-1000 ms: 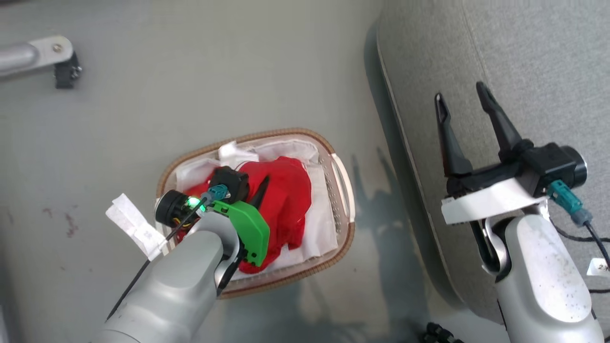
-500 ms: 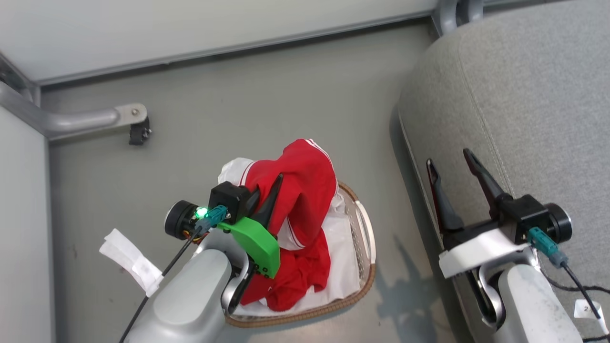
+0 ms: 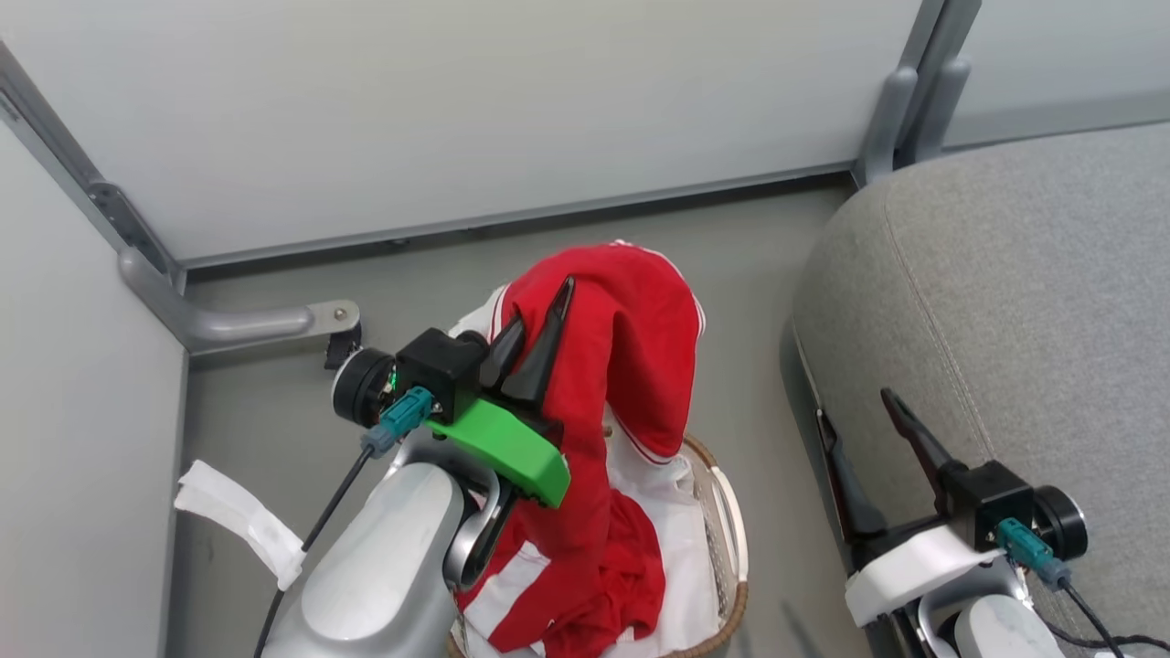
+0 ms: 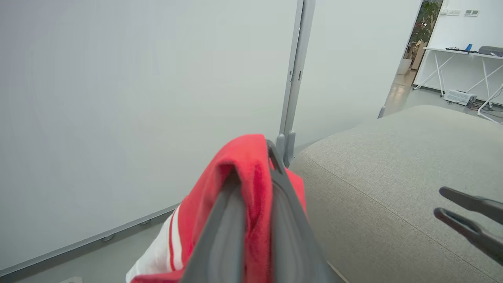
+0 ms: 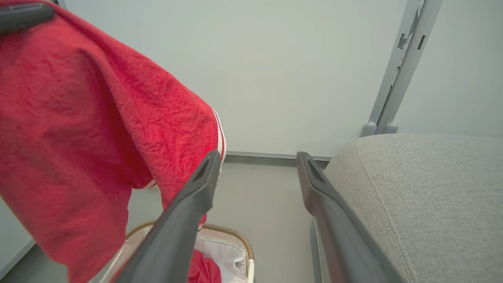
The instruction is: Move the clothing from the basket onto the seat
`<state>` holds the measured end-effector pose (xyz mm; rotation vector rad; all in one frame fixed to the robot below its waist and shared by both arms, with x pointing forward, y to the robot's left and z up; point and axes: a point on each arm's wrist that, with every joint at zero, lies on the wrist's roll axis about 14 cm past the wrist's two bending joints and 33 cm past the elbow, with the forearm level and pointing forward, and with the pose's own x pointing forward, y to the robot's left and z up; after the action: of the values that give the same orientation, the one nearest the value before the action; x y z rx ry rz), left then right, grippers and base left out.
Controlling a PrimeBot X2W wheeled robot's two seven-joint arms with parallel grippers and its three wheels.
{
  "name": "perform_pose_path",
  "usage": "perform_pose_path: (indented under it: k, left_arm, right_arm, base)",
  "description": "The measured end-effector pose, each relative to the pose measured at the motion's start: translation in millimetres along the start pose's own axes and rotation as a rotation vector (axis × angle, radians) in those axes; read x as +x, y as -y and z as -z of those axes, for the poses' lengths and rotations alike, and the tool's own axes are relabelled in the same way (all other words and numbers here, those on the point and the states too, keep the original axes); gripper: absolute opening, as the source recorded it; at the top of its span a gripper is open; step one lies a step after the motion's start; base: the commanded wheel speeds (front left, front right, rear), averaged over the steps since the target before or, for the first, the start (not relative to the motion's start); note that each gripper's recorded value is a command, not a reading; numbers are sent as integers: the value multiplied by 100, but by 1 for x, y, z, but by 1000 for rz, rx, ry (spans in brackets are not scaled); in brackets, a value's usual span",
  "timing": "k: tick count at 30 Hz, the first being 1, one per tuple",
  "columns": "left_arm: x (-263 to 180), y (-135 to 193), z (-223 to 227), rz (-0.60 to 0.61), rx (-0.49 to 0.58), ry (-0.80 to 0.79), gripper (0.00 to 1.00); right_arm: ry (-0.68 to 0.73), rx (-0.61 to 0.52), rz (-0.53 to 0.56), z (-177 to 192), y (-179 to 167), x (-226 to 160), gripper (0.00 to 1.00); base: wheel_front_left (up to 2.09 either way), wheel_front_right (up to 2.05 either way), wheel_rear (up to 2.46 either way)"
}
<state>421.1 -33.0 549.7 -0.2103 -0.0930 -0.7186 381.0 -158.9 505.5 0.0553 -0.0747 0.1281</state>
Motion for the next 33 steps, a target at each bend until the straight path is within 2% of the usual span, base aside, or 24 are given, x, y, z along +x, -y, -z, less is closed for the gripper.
perform_pose_path:
  k: [5, 11, 17, 26, 33]
  left_arm:
    - [-1, 12, -43, 19, 31, 117, 0]
    - [-4, 17, -72, 21, 46, 198, 0]
    - [-6, 24, -77, 42, 41, 214, 0]
    - [-7, 29, -81, 66, 30, 224, 0]
    - [-8, 31, -80, 79, 16, 220, 0]
  right_arm:
    - [0, 0, -30, -1, -12, -9, 100]
    - [-11, -17, -90, 2, -31, -13, 100]
    - [-38, -51, -175, 12, -56, -10, 100]
    - [18, -91, -369, -6, -113, 31, 100]
    - [24, -141, -452, -8, -136, 57, 100]
  base:
    - [0, 0, 0]
    - [0, 0, 0]
    - [0, 0, 0]
    - [0, 0, 0]
    - [0, 0, 0]
